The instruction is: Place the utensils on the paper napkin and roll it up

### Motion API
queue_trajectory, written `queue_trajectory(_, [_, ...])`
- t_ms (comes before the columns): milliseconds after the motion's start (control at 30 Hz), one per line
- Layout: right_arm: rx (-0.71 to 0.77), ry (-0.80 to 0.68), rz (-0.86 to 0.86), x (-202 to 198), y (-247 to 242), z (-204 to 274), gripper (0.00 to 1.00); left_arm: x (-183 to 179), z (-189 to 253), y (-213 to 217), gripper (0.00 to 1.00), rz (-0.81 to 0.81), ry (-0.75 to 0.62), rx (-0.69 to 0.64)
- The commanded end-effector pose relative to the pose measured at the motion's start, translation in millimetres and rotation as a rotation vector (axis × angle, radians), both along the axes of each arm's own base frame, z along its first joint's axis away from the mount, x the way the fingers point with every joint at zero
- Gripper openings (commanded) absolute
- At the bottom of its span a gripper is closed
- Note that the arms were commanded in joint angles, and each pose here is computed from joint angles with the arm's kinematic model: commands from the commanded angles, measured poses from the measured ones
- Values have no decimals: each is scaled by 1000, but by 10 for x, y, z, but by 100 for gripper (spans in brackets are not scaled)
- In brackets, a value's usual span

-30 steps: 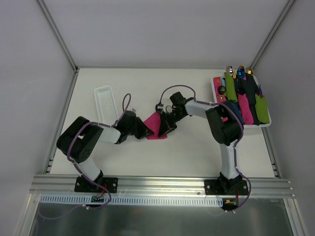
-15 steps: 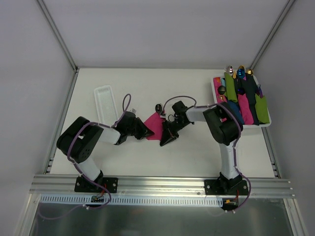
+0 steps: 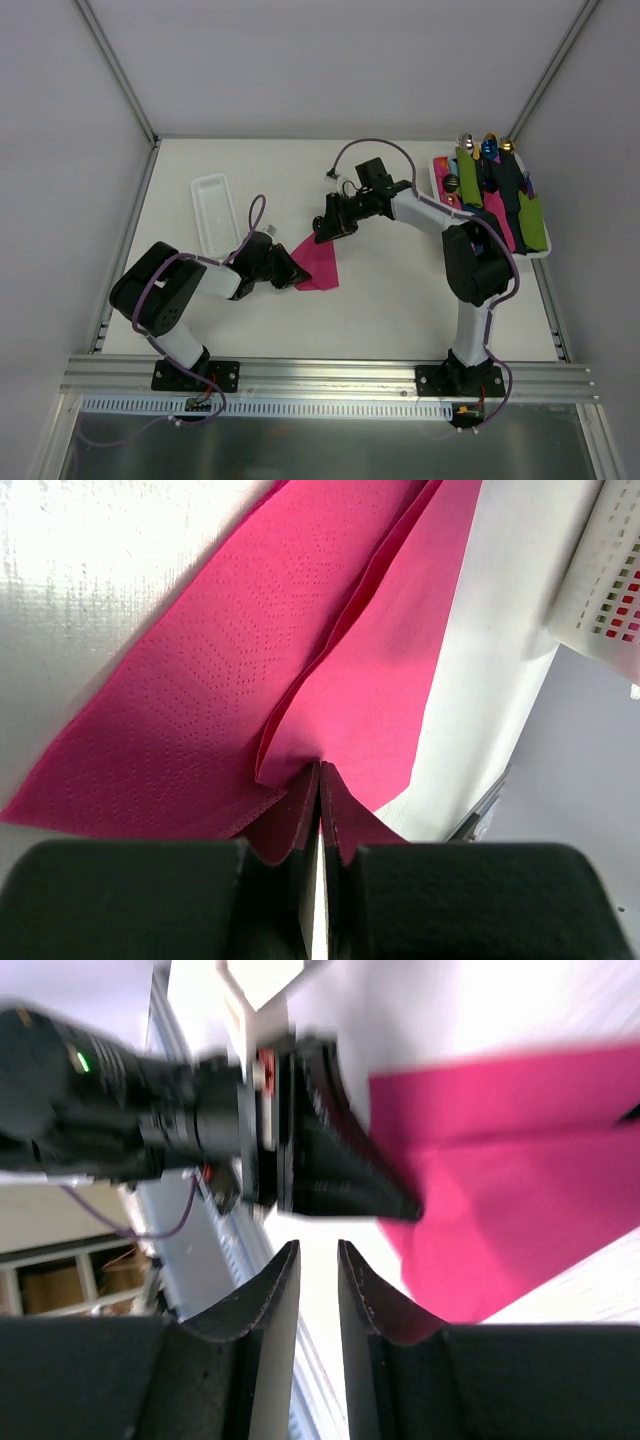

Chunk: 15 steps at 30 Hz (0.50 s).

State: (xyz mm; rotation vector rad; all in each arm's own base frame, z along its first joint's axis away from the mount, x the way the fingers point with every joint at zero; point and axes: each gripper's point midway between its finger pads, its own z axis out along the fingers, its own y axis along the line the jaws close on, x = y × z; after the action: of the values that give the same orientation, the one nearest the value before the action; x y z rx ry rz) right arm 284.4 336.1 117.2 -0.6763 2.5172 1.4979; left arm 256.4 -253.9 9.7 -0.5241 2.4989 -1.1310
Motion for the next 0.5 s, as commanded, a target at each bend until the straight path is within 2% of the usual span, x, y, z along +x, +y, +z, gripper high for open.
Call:
queue_trajectory(0, [-48, -27, -51, 309, 55, -91, 24, -418, -466, 320, 0, -26, 158, 161])
queue_trajectory(233, [-160, -9, -80, 525, 76, -687, 21, -403, -455, 313, 0, -40, 146, 167])
queue_trajectory(467, [-250, -51, -82, 598, -20, -1043, 19, -401, -439, 293, 0, -54, 142, 160])
